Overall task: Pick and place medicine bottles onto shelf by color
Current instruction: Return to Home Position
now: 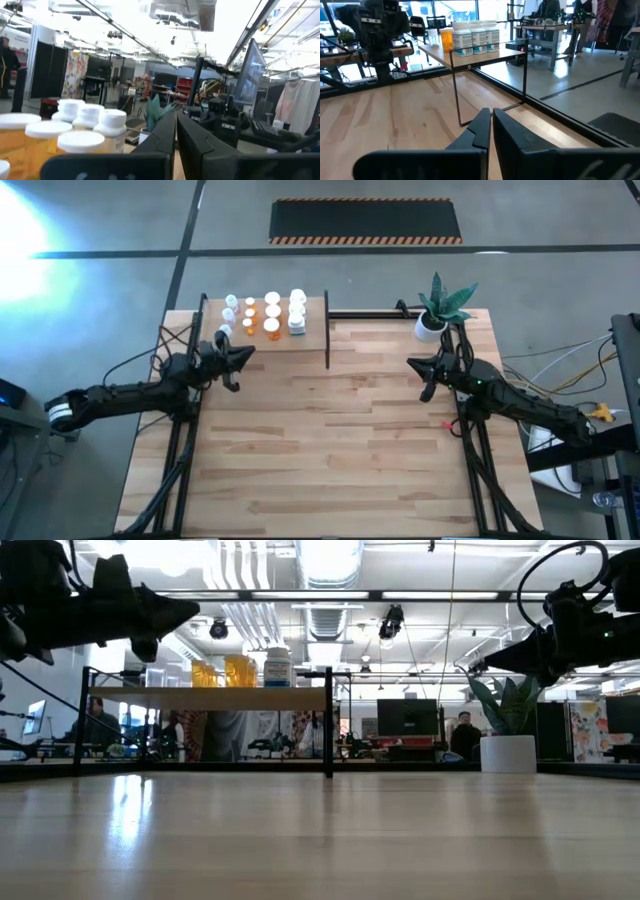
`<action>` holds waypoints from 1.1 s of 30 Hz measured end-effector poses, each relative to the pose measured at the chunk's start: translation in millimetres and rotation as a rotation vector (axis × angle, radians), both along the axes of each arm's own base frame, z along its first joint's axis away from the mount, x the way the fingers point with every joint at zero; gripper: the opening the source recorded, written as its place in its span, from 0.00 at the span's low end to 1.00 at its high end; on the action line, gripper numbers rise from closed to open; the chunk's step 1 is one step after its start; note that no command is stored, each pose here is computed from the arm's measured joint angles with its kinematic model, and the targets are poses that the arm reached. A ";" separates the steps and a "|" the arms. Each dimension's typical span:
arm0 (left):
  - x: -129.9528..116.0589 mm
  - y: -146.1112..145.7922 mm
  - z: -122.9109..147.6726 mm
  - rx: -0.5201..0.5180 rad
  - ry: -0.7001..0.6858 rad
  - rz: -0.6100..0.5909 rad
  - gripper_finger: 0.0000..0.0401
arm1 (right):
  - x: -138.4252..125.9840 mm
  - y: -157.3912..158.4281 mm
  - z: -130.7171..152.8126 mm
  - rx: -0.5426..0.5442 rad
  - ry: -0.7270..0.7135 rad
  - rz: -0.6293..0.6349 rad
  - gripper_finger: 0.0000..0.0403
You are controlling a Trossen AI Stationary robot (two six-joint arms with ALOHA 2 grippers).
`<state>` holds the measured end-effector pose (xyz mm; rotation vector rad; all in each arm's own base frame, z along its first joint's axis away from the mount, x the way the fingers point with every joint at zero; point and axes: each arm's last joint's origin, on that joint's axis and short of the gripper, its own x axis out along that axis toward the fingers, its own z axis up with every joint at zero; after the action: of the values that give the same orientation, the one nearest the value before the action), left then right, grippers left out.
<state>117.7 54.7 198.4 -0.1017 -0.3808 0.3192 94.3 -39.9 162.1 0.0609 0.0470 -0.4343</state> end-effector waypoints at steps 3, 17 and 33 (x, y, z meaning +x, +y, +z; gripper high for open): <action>-2.2 -1.0 -0.1 0.012 0.014 0.007 0.00 | 0.0 0.0 0.0 0.000 0.000 0.000 0.03; -14.9 -7.3 -0.4 0.008 0.042 0.007 0.00 | 0.0 0.0 0.0 -0.001 0.000 0.000 0.03; -11.9 -5.9 -3.9 -0.007 0.075 0.006 0.00 | 0.0 -0.1 0.1 -0.002 0.000 -0.002 0.03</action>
<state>105.7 48.8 194.5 -0.0948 -0.3055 0.3294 94.3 -39.9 162.2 0.0594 0.0461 -0.4361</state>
